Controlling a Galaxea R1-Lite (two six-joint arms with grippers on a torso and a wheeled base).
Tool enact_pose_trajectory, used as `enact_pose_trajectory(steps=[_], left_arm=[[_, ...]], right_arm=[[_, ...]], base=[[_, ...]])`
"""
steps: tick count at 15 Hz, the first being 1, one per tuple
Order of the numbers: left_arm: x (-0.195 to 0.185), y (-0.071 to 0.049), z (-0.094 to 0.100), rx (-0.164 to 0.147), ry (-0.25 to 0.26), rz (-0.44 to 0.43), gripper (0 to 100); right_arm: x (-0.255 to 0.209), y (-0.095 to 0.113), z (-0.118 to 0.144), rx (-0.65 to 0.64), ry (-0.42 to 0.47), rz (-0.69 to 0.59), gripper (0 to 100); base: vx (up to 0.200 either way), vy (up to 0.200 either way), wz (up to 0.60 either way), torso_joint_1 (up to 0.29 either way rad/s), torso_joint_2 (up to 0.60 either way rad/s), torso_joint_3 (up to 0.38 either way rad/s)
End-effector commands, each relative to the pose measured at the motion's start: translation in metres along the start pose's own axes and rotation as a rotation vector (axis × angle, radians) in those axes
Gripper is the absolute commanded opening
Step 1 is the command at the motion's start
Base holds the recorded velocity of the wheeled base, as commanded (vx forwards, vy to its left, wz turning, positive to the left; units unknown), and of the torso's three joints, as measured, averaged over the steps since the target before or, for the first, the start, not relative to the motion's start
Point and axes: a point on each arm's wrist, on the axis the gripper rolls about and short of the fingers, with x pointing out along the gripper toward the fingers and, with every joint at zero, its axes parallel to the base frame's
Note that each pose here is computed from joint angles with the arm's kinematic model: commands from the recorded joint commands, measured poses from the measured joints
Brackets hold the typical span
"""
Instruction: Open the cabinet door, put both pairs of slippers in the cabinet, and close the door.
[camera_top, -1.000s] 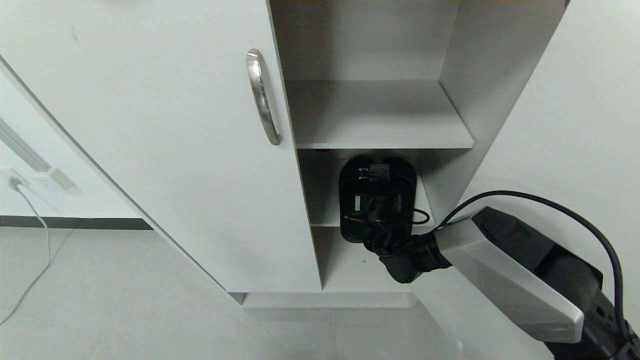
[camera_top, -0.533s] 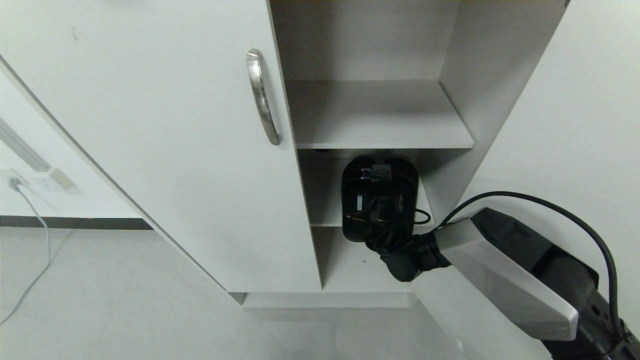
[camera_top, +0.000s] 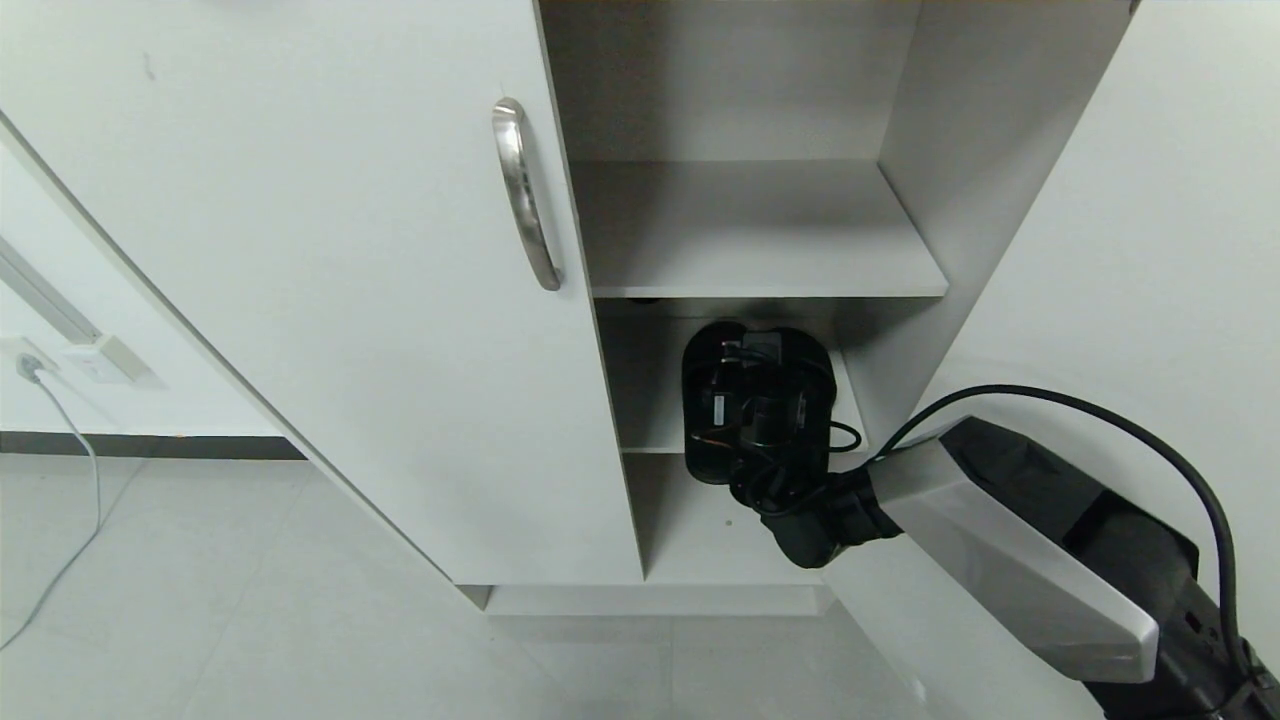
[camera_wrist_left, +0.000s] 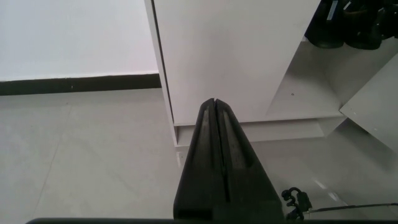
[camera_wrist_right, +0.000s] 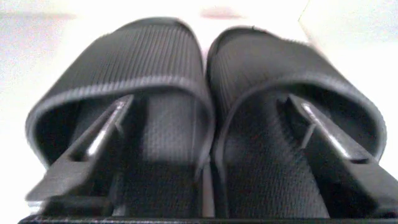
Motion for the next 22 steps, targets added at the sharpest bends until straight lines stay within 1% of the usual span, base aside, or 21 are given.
enact_pose_trajectory(steps=[1,3,6,10,13,21,22], left_arm=[[0.000,0.000,0.000,0.000,0.000,0.000,0],[0.000,0.000,0.000,0.000,0.000,0.000,0],[0.000,0.000,0.000,0.000,0.000,0.000,0],[0.000,0.000,0.000,0.000,0.000,0.000,0],[0.000,0.000,0.000,-0.001,0.000,0.000,0],[0.000,0.000,0.000,-0.001,0.000,0.000,0],[0.000,0.000,0.000,-0.003,0.000,0.000,0]], right_arm=[[-0.011,-0.002,0.007,-0.013,0.014,0.014,100],[-0.023,-0.007,0.016,-0.008,0.009,0.017,100],[-0.047,-0.022,0.030,-0.008,0.012,0.034,100],[-0.095,-0.036,0.025,-0.023,0.031,0.094,100],[-0.115,-0.044,0.017,-0.037,0.046,0.120,100],[-0.118,-0.043,0.017,-0.037,0.045,0.127,100],[-0.119,-0.042,0.016,-0.038,0.046,0.132,100]], base=[[0.000,0.000,0.00,0.000,0.00,0.000],[0.000,0.000,0.00,0.000,0.00,0.000],[0.000,0.000,0.00,0.000,0.00,0.000],[0.000,0.000,0.00,0.000,0.00,0.000],[0.000,0.000,0.00,0.000,0.00,0.000],[0.000,0.000,0.00,0.000,0.00,0.000],[-0.200,0.000,0.00,-0.002,0.00,0.002]])
